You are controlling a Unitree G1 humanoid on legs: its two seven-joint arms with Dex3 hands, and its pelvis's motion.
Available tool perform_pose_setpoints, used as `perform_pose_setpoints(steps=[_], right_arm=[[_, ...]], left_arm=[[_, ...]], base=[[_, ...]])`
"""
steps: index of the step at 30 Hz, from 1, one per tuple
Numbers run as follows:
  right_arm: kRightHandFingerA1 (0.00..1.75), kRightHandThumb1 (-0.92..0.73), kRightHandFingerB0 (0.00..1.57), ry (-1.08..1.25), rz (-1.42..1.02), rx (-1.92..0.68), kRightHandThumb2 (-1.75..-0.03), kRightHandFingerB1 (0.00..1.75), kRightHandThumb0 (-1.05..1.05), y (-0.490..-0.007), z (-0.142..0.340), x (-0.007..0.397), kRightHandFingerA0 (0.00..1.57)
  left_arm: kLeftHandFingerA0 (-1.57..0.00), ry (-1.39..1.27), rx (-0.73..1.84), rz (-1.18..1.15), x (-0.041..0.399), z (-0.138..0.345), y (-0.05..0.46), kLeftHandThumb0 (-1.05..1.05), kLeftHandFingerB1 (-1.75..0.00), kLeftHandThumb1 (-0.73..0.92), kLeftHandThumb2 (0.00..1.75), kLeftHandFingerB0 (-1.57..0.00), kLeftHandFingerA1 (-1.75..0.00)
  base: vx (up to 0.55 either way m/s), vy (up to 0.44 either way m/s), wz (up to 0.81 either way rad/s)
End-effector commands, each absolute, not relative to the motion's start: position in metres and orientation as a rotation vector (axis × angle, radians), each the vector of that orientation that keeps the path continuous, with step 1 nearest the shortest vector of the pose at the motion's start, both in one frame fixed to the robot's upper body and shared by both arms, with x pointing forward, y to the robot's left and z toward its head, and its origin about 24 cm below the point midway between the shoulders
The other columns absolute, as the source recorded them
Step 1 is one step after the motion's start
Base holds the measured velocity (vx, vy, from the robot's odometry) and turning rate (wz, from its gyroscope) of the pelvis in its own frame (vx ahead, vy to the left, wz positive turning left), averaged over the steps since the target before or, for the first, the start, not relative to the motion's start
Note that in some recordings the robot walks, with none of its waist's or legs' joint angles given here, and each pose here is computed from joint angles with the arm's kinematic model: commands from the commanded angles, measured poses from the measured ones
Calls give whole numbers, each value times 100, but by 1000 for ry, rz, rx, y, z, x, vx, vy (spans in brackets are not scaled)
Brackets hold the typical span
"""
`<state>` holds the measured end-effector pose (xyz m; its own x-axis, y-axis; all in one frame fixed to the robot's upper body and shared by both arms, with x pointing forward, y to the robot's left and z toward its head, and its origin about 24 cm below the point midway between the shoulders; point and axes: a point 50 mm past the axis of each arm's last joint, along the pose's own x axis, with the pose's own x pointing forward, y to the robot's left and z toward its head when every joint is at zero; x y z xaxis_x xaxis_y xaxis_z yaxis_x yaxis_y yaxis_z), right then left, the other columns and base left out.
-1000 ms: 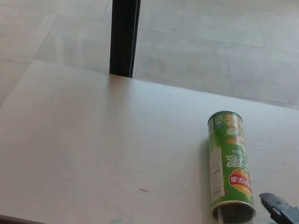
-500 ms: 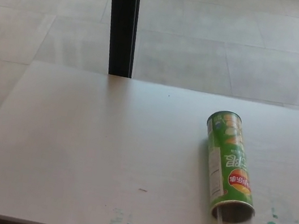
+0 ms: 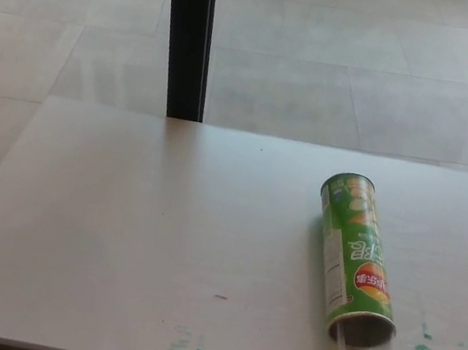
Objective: Use the finger on the right hand of the robot to pull out the chips tray kept inside a container in the middle of the desk
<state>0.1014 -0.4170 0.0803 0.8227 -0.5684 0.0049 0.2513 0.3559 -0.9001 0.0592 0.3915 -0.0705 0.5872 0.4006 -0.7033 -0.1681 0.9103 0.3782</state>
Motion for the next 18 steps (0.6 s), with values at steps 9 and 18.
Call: perform_pose_setpoints(steps=[9, 18], right_arm=[[101, -42, 8, 544, -948, -519, -89, 52, -19, -437, 1, 56, 79], [94, -44, 9, 601, -851, -377, -91, 50, -17, -427, -21, 60, 80]], left_arm=[[-47, 883, 305, 345, 57, -68, 395, -39, -36, 75, 61, -37, -47], [-46, 887, 301, 354, 56, -67, 397, -38, -37, 75, 62, -38, -44]], base=[[0, 0, 0], [0, 0, 0]])
